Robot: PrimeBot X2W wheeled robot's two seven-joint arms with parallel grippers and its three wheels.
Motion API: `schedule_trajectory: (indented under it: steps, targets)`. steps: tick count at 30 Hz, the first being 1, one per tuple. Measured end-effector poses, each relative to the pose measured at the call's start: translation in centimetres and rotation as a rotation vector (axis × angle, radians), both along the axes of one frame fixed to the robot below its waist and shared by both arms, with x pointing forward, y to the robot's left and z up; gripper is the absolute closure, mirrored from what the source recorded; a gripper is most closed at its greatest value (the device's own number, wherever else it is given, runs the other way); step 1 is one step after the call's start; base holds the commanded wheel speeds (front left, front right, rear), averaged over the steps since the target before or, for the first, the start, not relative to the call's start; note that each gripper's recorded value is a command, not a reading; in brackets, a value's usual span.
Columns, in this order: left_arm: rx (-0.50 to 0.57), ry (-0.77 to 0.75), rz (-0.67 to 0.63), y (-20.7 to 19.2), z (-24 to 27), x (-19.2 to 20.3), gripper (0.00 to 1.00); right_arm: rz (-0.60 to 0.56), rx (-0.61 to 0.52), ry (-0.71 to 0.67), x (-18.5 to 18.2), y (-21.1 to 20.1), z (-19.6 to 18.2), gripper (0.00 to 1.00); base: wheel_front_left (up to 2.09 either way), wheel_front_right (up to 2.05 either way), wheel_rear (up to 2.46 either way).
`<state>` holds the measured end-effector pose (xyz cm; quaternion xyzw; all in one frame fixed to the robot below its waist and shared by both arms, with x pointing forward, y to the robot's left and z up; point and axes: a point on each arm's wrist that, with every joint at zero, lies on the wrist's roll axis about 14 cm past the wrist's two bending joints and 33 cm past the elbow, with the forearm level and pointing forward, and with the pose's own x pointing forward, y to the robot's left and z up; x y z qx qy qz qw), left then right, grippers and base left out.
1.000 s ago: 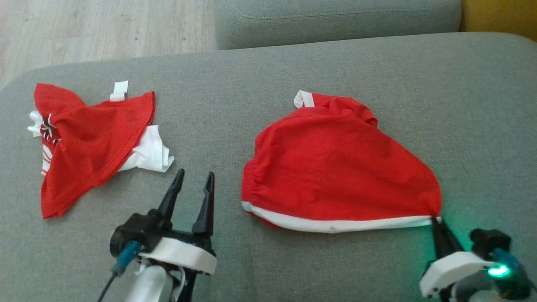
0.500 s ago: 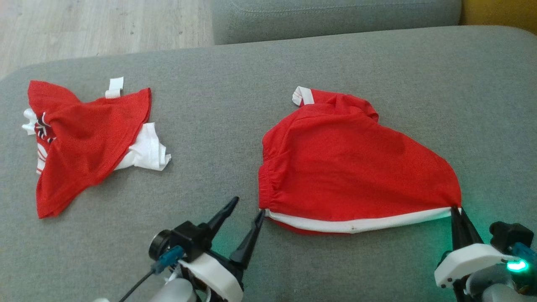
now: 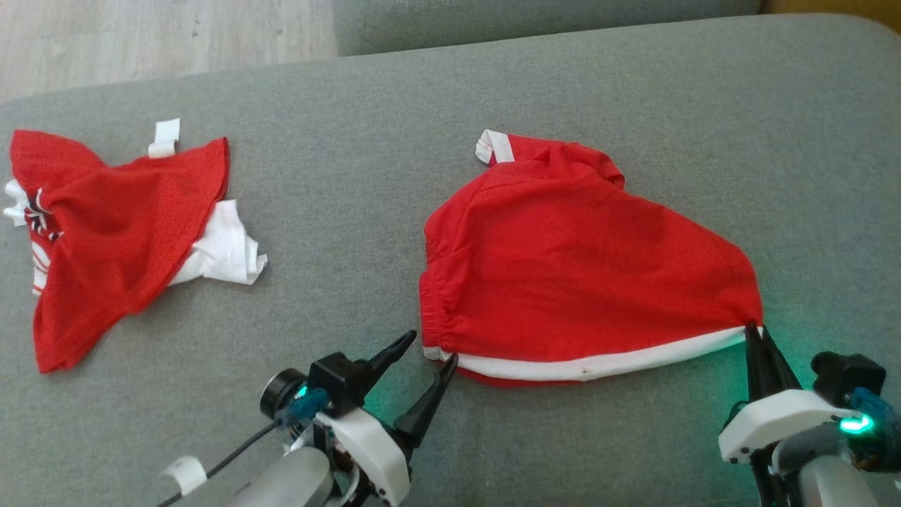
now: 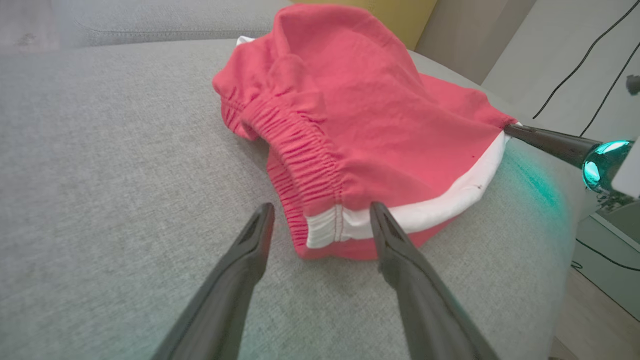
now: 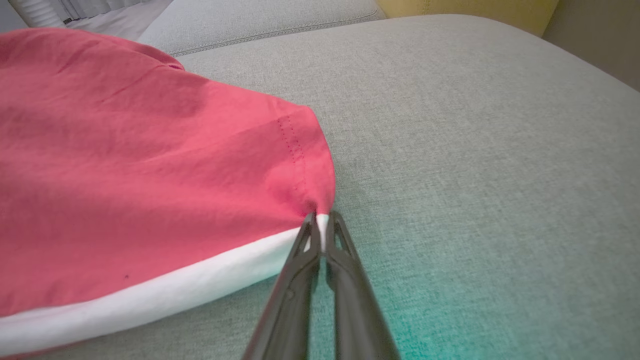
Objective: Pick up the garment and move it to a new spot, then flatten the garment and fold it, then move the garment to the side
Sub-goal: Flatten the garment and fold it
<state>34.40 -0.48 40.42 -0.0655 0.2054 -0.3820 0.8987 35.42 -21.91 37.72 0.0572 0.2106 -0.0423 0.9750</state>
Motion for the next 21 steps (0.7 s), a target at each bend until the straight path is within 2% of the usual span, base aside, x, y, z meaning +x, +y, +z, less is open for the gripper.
schedule_trajectory:
  steps: [6,7,8,9,17,21]
  targets:
    - [0.016,0.028,-0.023,-0.3,-0.8,0.0,0.0,-0.001,0.004,-0.002,0.3,0.0,0.0,1.0,0.0,0.0,0.0]
    - [0.018,0.029,-0.025,-0.3,-0.9,0.0,0.45,0.0,0.004,-0.004,0.3,0.1,0.0,1.0,0.0,0.0,0.0]
    - [0.018,0.034,-0.027,-0.4,-0.9,-0.1,0.84,0.001,0.004,-0.005,0.4,0.1,0.1,1.0,0.0,0.0,0.0]
    - [0.02,0.036,-0.033,-0.5,-1.0,-0.3,1.0,0.003,0.004,-0.005,0.4,0.1,0.1,1.0,0.0,0.0,0.0]
    - [0.02,-0.016,-0.005,0.4,-0.2,0.6,1.0,0.017,0.004,-0.03,0.7,0.6,0.7,1.0,0.0,0.0,0.0]
    - [0.009,-0.083,0.075,2.1,1.5,2.1,1.0,0.043,0.017,-0.108,1.8,1.5,3.0,1.0,0.0,0.0,0.0]
